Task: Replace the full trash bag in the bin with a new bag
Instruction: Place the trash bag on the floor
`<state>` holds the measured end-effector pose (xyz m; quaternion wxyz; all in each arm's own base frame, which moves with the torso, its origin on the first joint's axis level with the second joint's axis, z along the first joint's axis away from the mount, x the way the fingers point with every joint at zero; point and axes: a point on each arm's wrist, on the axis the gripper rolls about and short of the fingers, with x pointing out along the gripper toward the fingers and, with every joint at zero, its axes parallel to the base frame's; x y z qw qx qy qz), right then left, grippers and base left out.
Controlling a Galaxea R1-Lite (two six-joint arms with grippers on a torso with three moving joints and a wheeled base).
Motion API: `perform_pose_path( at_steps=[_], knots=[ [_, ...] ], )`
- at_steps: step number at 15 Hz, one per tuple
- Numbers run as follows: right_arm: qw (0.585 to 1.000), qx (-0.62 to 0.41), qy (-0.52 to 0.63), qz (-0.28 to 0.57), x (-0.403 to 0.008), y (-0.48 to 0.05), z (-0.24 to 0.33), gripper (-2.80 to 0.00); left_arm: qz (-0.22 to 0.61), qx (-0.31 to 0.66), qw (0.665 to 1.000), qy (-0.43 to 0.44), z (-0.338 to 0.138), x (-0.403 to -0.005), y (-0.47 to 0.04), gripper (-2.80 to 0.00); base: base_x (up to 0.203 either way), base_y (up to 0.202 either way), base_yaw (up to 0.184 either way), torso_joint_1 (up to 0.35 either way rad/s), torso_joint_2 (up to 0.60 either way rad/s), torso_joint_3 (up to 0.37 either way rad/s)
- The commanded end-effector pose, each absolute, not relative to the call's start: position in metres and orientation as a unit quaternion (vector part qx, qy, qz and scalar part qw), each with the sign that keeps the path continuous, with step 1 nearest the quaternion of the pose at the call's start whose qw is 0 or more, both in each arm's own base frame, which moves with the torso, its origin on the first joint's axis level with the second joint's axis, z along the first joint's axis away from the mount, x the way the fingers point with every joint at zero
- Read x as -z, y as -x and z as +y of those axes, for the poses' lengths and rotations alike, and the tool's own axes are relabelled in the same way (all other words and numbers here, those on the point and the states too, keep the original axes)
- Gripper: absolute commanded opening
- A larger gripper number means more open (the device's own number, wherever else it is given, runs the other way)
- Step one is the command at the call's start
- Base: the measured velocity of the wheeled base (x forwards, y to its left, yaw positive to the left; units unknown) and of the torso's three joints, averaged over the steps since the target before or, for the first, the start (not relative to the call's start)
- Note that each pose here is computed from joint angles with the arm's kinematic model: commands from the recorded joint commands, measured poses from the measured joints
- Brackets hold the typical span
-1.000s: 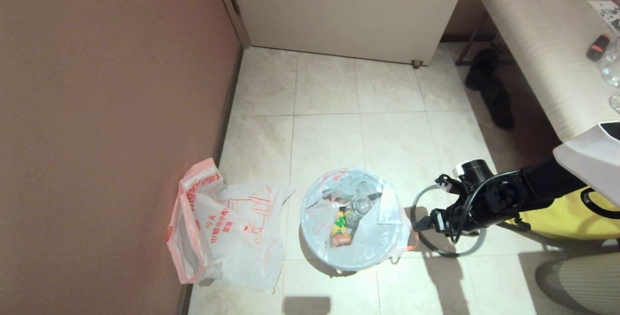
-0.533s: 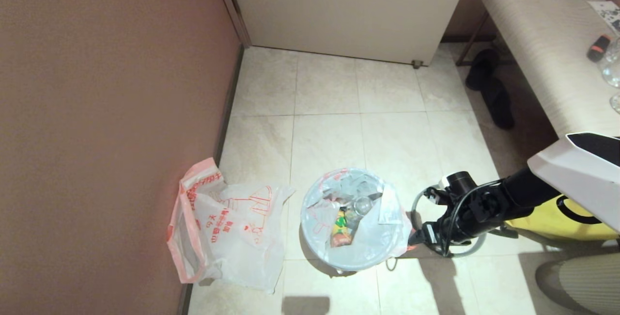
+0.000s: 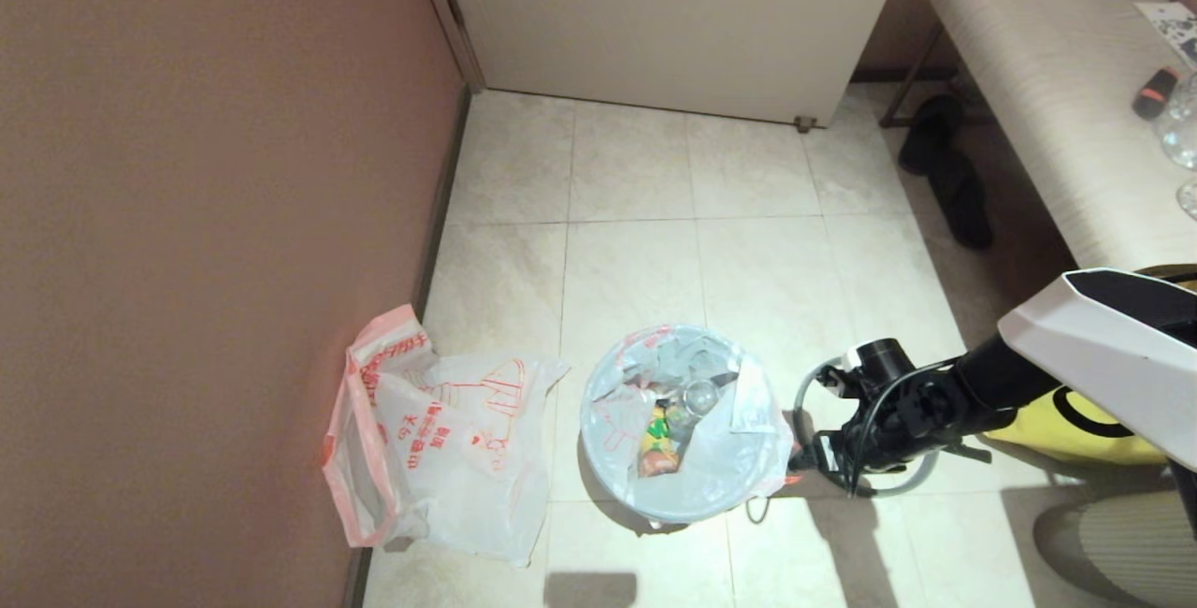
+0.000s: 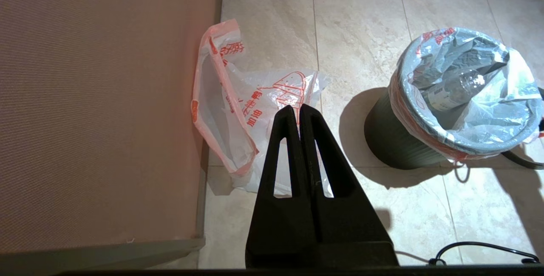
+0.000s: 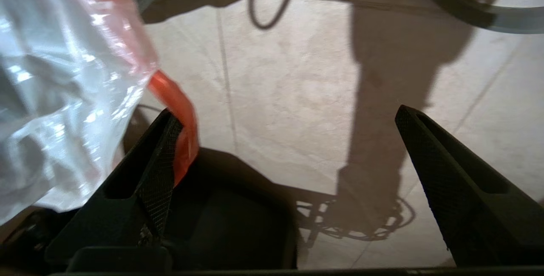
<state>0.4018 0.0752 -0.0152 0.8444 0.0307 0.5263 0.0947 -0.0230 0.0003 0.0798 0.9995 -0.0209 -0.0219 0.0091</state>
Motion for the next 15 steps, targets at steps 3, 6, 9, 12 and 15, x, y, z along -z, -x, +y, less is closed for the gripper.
perform_pose_path(
  at_steps=[3, 6, 9, 12, 15],
  knots=[
    [0.846, -0.054, 0.018, 0.530, 0.042, -0.402, 0.091, 0.00, -0.022, -0.010, 0.999, 0.021, 0.000, -0.080, 0.023, -2.80, 0.000, 0.000, 0.000, 0.000, 0.00, 0.000],
    [0.846, -0.046, 0.039, 0.530, 0.057, -0.402, 0.101, 0.00, -0.022, -0.009, 1.000, 0.021, 0.000, -0.080, 0.023, -2.80, 0.000, 0.000, 0.000, 0.000, 0.00, 0.000],
    [0.844, -0.042, 0.058, 0.531, 0.068, -0.401, 0.113, 0.00, -0.022, -0.009, 1.000, 0.021, 0.000, -0.080, 0.023, -2.80, 0.000, 0.000, 0.000, 0.000, 0.00, 0.000],
    [0.857, 0.007, 0.082, 0.508, 0.080, -0.412, 0.112, 0.00, -0.022, -0.009, 1.000, 0.021, 0.000, -0.080, 0.023, -2.80, 0.000, 0.000, 0.000, 0.000, 0.00, 0.000],
    [0.865, 0.045, 0.095, 0.490, 0.083, -0.420, 0.113, 0.00, -0.022, -0.009, 1.000, 0.021, 0.000, -0.080, 0.023, -2.80, 0.000, 0.000, 0.000, 0.000, 0.00, 0.000]
  ],
)
